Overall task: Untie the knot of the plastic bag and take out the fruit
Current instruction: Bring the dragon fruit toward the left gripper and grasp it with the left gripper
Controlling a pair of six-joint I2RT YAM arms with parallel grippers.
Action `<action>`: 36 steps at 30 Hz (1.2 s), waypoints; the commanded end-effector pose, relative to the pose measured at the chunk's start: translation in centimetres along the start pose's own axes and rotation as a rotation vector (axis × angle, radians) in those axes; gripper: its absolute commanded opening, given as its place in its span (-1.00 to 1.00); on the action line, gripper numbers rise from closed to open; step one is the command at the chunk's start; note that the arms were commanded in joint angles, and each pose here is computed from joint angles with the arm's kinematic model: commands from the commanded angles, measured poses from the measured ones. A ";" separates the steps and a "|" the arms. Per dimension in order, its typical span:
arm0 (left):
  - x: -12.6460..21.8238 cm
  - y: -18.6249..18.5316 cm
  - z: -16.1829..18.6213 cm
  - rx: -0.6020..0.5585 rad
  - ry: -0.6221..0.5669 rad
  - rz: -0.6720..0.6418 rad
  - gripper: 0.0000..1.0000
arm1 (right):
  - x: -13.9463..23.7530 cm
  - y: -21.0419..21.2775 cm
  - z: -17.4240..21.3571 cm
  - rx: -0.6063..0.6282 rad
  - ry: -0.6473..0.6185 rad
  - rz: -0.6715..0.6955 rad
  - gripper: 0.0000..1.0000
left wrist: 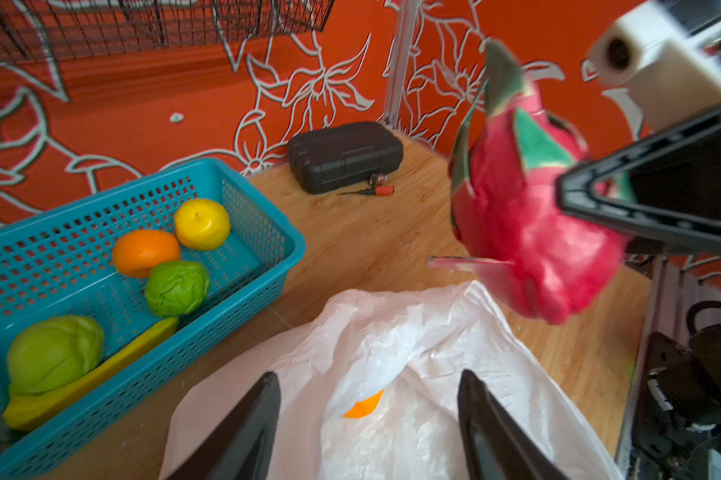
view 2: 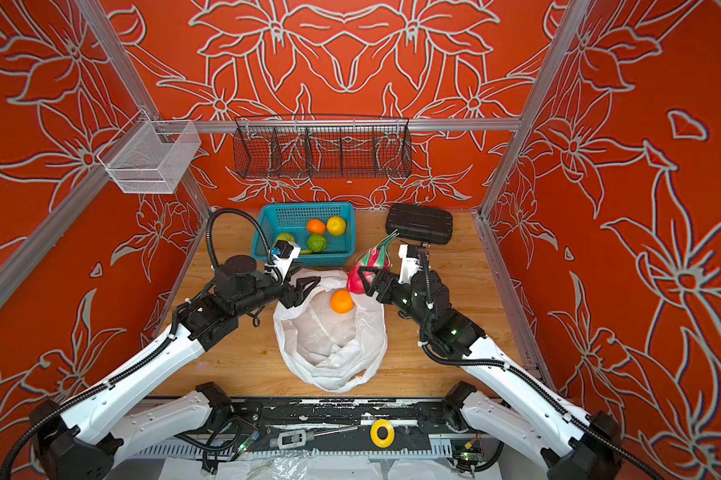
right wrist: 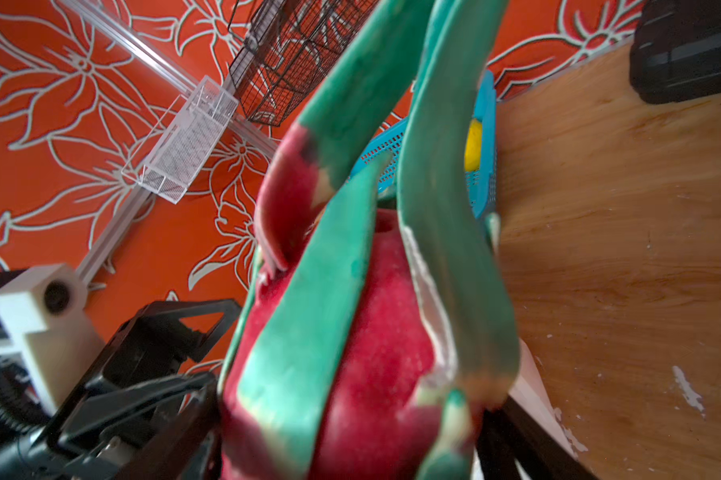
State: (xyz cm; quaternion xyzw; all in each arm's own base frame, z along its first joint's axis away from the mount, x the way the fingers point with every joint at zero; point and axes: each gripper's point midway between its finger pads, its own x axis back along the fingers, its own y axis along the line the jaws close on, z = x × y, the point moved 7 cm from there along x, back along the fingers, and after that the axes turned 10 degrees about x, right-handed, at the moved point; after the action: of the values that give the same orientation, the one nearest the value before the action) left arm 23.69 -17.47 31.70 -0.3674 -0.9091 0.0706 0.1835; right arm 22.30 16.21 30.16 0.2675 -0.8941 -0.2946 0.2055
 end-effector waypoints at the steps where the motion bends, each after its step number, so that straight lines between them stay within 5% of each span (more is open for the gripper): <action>1: -0.3 -2.1 -1.8 -0.036 -0.089 0.157 0.56 | 0.4 1.6 -3.1 -0.119 -0.045 -0.130 -0.05; 5: -1.5 -3.8 -3.2 -0.109 -0.114 0.192 0.98 | 0.2 0.9 -4.4 -0.214 -0.057 -0.184 -0.05; 22: -7.9 -8.5 -4.6 -0.634 -0.061 0.237 0.97 | 1.0 2.1 -5.4 -0.230 -0.049 -0.297 -0.06; 33: -11.7 -8.3 -3.9 -0.682 -0.007 0.203 0.98 | 1.2 2.3 -5.3 -0.243 -0.041 -0.325 -0.06; 36: -12.3 -8.3 -3.6 -0.685 0.014 0.191 0.77 | 1.2 2.3 -5.3 -0.255 -0.038 -0.332 -0.06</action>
State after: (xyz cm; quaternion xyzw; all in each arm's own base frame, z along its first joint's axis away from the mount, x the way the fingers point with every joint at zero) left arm 27.70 -31.53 33.92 -0.4947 -0.8424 -0.2083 0.0469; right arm 24.01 14.93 31.75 0.3261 -0.8073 -0.4324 0.2344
